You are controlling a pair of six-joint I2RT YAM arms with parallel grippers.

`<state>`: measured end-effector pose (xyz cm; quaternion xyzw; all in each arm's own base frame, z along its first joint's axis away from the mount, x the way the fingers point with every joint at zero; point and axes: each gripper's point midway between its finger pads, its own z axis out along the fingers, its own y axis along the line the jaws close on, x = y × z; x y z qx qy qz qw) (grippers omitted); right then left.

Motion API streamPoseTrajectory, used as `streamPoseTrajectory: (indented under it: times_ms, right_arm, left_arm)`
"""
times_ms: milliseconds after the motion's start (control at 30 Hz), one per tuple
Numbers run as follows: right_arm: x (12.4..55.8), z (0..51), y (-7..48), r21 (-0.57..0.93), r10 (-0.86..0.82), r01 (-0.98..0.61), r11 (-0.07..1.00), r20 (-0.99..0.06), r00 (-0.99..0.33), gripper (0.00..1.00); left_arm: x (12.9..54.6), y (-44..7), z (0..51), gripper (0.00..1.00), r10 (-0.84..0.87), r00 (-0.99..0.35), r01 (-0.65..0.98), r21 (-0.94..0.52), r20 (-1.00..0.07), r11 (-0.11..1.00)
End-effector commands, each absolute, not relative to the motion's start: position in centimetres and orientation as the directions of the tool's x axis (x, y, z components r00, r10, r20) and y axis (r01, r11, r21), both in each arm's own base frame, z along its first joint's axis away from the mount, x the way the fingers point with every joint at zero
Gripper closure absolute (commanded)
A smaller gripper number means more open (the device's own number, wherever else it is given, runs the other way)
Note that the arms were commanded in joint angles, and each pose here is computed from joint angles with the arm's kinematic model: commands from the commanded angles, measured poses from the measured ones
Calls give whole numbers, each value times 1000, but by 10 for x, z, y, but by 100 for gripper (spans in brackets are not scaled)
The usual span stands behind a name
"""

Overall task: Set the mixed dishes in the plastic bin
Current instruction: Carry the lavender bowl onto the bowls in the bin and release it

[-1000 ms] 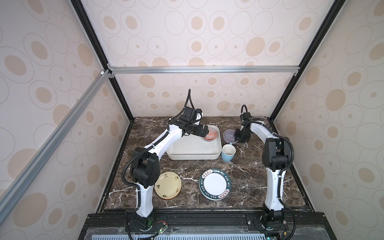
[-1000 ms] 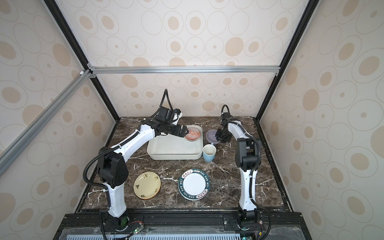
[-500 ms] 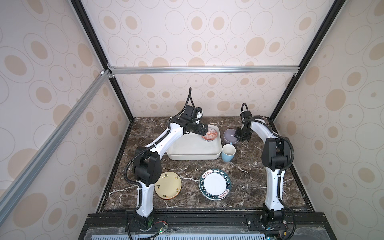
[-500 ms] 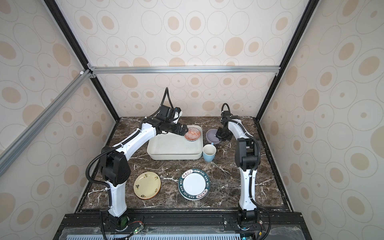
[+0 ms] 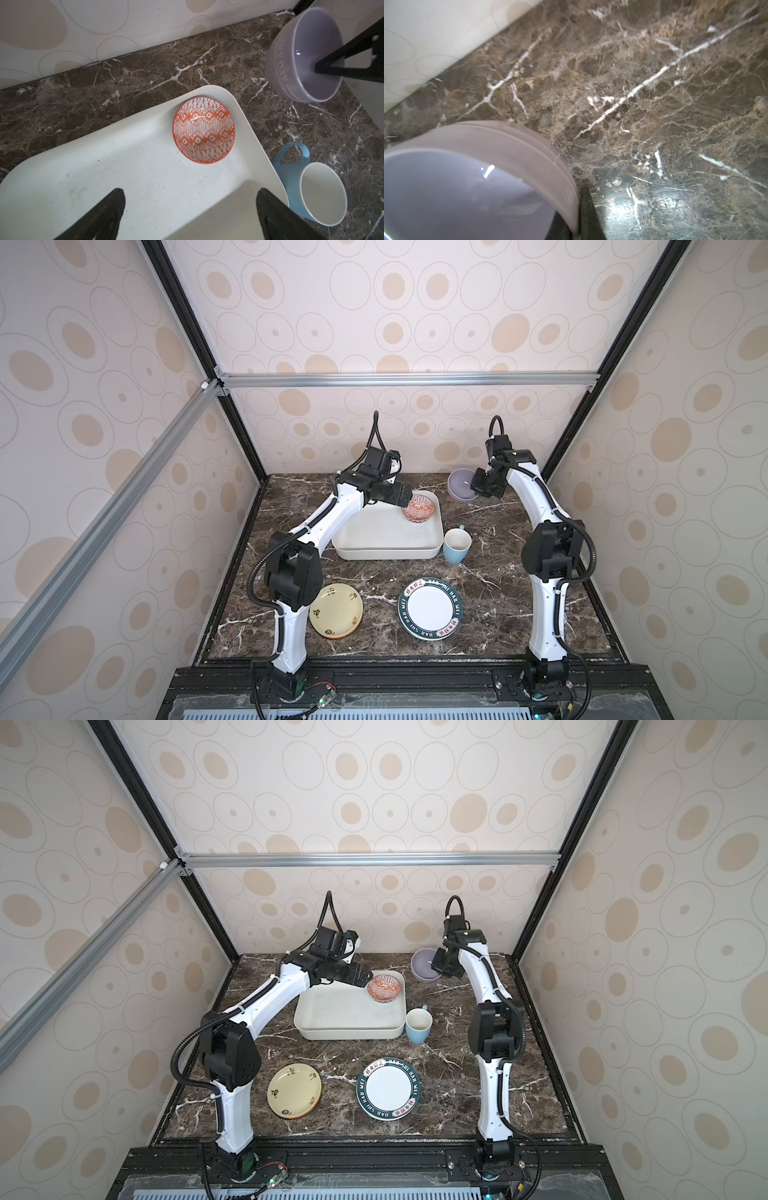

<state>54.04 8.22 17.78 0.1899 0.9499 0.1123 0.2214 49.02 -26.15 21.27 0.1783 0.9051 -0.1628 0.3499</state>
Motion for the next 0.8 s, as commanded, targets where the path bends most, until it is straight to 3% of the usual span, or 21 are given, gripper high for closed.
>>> streamPoseTrajectory:
  times_ms: [0,400,767]
  right_arm:
    - [542,185,115,329,379,261,908,-375,-846,100]
    - [542,147,222,386,269,131,913,-330,-905,100]
    - [540,123,239,385,259,133,913,-295,-920,100]
  left_arm:
    - [497,-252,227,1,207,-667,442,-157,-716,883]
    - [499,-230,223,1,175,-679,408,-168,-713,897]
    - [495,-207,219,1,137,-691,375,-189,-710,908]
